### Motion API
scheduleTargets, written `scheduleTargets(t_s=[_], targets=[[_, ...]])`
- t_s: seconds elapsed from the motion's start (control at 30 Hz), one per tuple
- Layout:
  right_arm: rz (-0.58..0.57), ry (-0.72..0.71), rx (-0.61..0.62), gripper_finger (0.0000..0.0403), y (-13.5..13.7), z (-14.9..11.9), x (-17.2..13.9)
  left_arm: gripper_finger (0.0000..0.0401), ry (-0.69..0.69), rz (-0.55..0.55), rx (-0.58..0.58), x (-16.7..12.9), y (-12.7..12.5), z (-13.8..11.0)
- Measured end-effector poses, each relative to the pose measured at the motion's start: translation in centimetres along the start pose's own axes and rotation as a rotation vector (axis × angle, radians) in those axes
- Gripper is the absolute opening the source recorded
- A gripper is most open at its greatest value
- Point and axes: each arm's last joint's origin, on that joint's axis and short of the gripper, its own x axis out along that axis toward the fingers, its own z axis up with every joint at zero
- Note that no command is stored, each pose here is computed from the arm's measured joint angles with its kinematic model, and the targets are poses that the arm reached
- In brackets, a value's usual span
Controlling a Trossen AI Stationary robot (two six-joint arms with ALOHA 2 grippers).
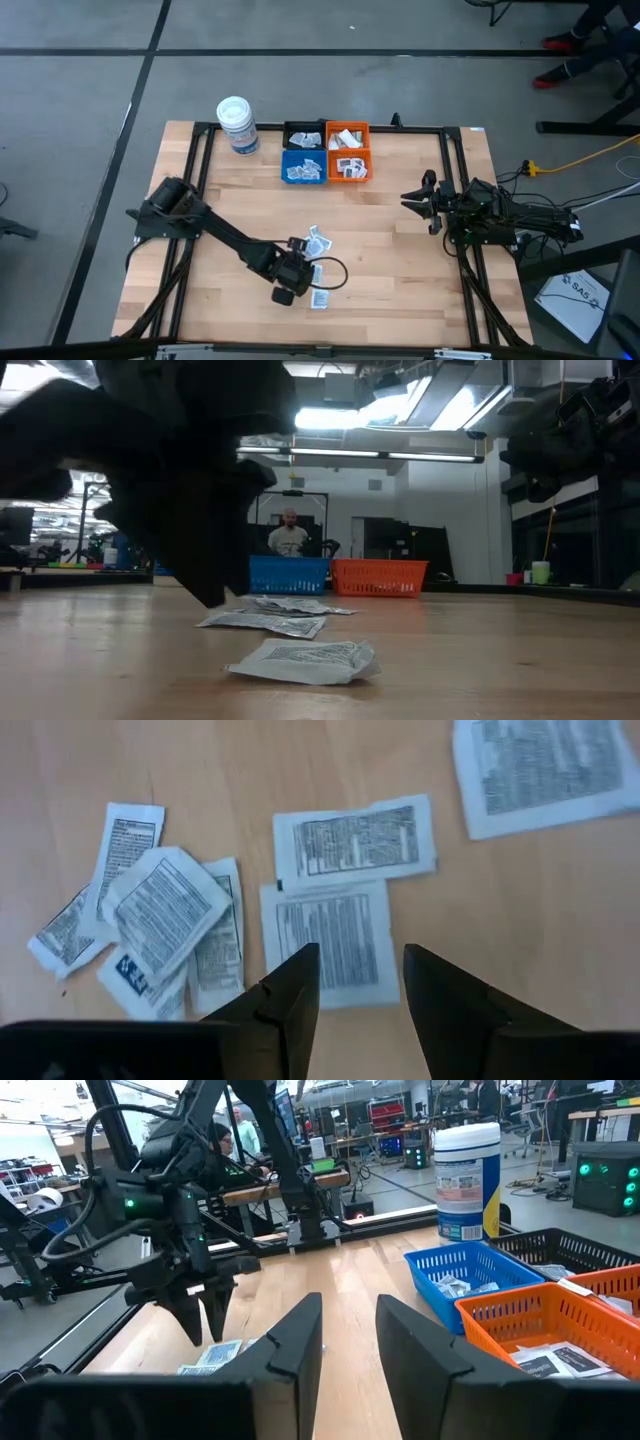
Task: Pick & Place First Aid Supplies
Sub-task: Put the alcohol pad into the black bin
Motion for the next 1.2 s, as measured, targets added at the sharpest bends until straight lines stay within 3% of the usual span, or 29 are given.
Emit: scheduleTargets(t_s=[0.6, 0.73, 0.93, 1.07, 1.2], targets=[[0.0, 0.0, 0.0, 0.01, 0.0, 0.0, 0.0, 0.0137, 0.073, -0.074, -0.047, 3.2, 1.3, 0.3], [0.0, 0.0, 0.0, 0.01, 0.0, 0.0, 0.0, 0.0103, 0.082, -0.099, -0.076, 3.3, 1.6, 0.3], [0.0, 0.0, 0.0, 0.01, 0.0, 0.0, 0.0, 0.0012, 0.081, -0.118, -0.104, 3.4, 1.6, 0.3], [0.0, 0.0, 0.0, 0.01, 0.0, 0.0, 0.0, 0.0004, 0.081, -0.162, -0.139, 3.3, 1.6, 0.4], [0.0, -0.001, 0.0, 0.01, 0.0, 0.0, 0.0, 0.0002, 0.074, -0.32, -0.199, 2.1, 2.2, 0.9]])
